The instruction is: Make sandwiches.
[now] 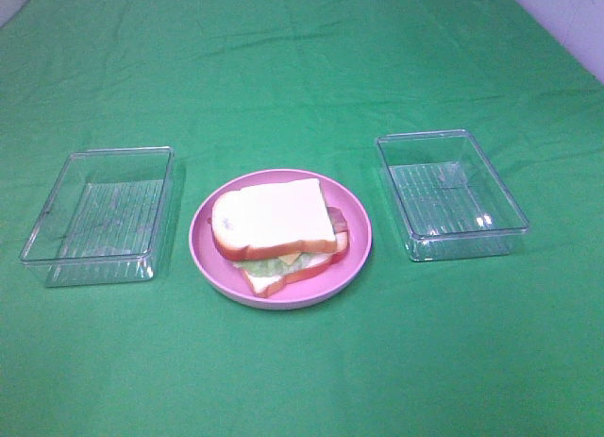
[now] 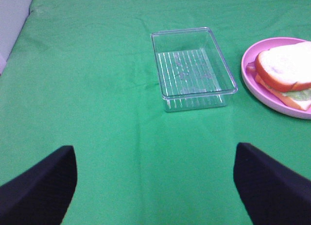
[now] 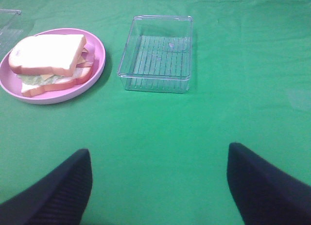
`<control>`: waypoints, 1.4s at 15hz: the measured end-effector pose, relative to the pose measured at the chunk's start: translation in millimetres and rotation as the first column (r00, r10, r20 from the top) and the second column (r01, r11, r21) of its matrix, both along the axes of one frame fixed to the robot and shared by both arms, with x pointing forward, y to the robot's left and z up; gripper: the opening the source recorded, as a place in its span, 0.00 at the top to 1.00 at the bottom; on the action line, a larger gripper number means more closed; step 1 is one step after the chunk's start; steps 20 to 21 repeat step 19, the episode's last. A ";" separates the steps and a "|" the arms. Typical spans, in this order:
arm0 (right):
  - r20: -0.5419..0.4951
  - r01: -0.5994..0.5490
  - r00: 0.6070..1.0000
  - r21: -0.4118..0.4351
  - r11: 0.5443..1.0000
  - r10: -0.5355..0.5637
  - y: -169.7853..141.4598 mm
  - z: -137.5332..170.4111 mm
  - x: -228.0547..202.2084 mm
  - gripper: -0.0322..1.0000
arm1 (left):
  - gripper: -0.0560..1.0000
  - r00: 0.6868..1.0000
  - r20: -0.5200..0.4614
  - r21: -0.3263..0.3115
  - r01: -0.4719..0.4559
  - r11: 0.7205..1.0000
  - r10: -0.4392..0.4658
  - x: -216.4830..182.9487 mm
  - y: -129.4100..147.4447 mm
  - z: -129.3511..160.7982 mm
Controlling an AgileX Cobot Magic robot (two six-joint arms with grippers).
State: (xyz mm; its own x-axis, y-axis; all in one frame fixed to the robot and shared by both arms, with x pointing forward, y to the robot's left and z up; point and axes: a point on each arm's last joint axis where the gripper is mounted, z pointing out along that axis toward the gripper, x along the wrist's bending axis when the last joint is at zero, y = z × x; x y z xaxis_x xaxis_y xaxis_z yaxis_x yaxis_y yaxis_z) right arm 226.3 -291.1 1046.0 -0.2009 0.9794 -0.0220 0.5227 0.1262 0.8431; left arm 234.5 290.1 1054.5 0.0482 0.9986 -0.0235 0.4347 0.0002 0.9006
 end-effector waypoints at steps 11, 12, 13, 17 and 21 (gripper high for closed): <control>0.000 0.000 1.000 0.000 1.000 0.000 0.0 0.0 0.0 0.26 | 0.16 1.000 0.003 0.000 0.000 1.000 0.000 -0.5 0.0 0.0; 0.000 0.000 1.000 0.000 1.000 0.000 0.0 0.0 0.0 0.26 | 0.16 1.000 0.003 0.000 0.000 1.000 0.000 -0.5 0.0 0.0; 0.000 0.000 1.000 0.000 1.000 0.000 0.0 0.0 0.0 0.26 | 0.16 1.000 0.003 0.000 0.000 1.000 0.000 -0.5 0.0 0.0; 0.000 0.000 1.000 0.000 1.000 0.000 0.0 0.0 0.0 0.26 | 0.16 1.000 0.003 0.000 0.000 1.000 0.000 -0.5 0.0 0.0; 0.000 0.000 1.000 0.000 1.000 0.000 0.0 0.0 0.0 0.26 | 0.16 1.000 0.003 0.000 0.000 1.000 0.000 -0.5 0.0 0.0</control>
